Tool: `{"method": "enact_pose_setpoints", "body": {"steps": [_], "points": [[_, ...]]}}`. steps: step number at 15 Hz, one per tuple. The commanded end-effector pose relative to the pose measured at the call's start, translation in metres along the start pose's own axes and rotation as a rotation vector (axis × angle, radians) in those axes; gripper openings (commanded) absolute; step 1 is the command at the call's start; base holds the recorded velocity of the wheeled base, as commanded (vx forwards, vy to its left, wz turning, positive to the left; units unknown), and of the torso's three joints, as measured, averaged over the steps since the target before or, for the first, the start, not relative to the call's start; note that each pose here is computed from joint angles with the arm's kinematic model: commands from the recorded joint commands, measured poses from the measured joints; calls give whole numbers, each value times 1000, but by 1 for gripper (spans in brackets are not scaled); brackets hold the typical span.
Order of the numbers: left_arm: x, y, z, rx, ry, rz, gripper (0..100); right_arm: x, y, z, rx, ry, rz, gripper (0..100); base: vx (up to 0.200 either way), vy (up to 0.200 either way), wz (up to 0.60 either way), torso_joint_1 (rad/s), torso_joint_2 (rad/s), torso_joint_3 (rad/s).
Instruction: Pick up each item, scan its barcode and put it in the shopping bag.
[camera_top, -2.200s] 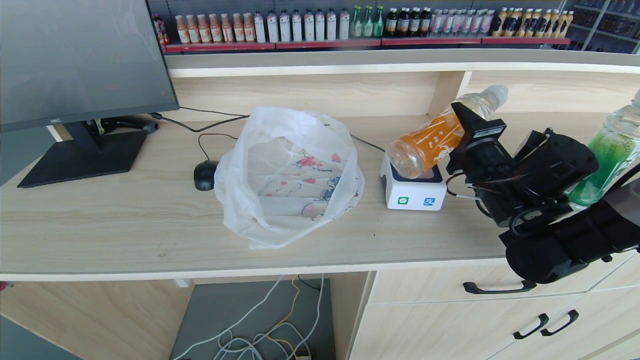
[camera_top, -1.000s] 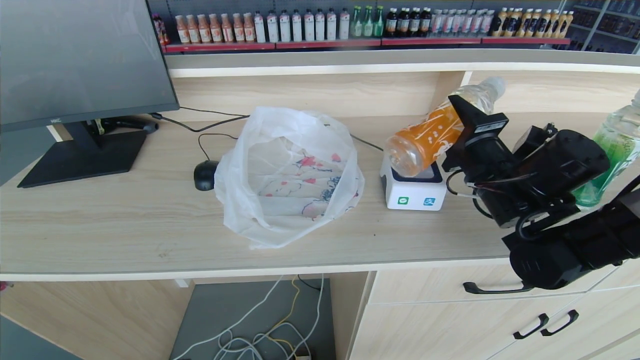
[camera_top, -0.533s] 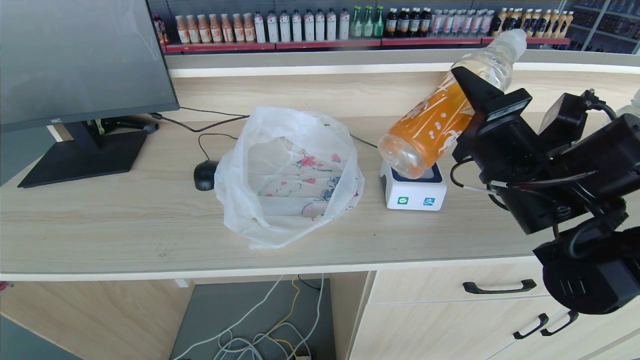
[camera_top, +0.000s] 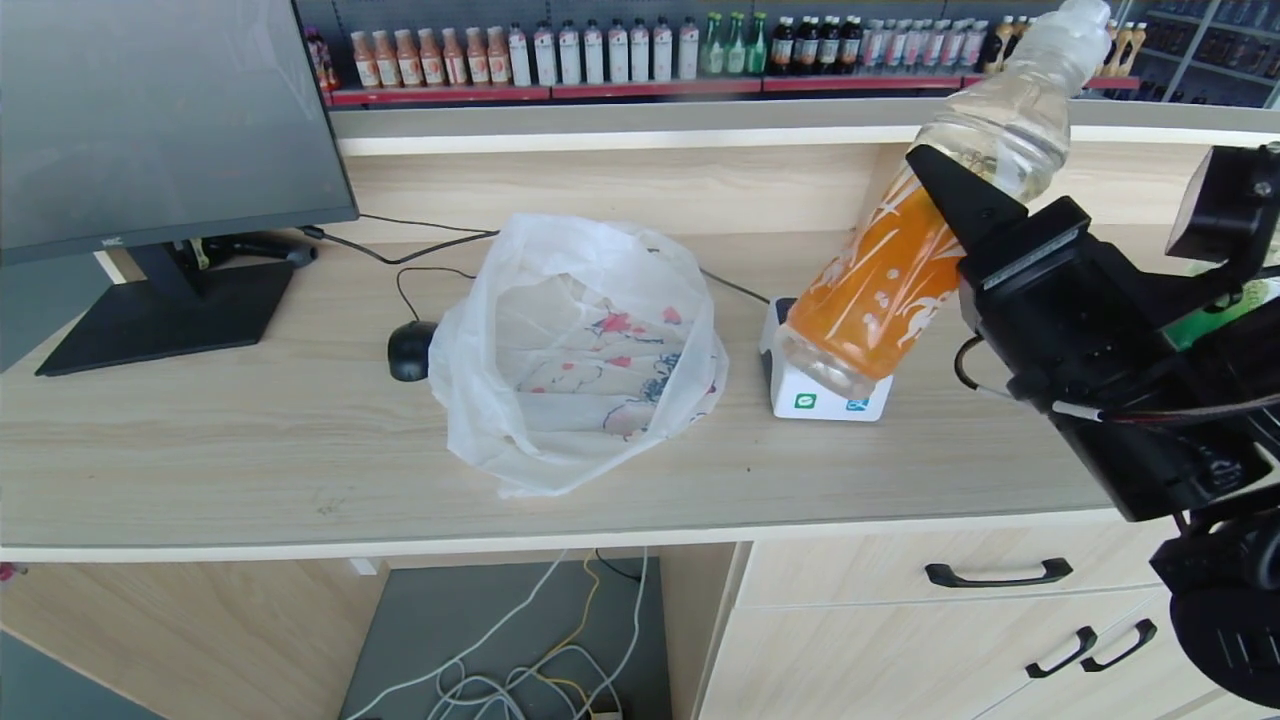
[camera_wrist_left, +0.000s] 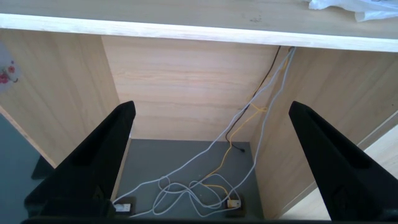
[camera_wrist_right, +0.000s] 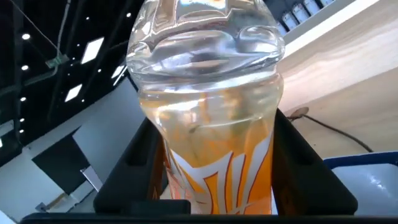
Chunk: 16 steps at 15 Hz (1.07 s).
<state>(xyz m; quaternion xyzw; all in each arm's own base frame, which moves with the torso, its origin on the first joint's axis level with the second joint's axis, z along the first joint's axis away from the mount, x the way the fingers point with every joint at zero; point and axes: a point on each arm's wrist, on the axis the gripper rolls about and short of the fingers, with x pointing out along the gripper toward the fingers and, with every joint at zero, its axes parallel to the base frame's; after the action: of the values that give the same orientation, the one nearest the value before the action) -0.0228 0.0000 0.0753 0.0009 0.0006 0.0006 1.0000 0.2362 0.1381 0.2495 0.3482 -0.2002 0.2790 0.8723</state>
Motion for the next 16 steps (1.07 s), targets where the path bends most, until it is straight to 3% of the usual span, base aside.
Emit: {"method": "enact_pose_setpoints", "body": {"steps": [1,8,11,16], "points": [[0,0,0,0,-1,0,100,-3,8,-2,-56,10,22,0,0,0,0,0,0,0],[0,0,0,0,0,0,100,-21,13,-14,-530,99,111,0,0,0,0,0,0,0],[0,0,0,0,0,0,100,-23,8,-22,-580,134,110,0,0,0,0,0,0,0],[0,0,0,3,0,-1,100,-29,8,-12,-584,118,99,0,0,0,0,0,0,0]]}}
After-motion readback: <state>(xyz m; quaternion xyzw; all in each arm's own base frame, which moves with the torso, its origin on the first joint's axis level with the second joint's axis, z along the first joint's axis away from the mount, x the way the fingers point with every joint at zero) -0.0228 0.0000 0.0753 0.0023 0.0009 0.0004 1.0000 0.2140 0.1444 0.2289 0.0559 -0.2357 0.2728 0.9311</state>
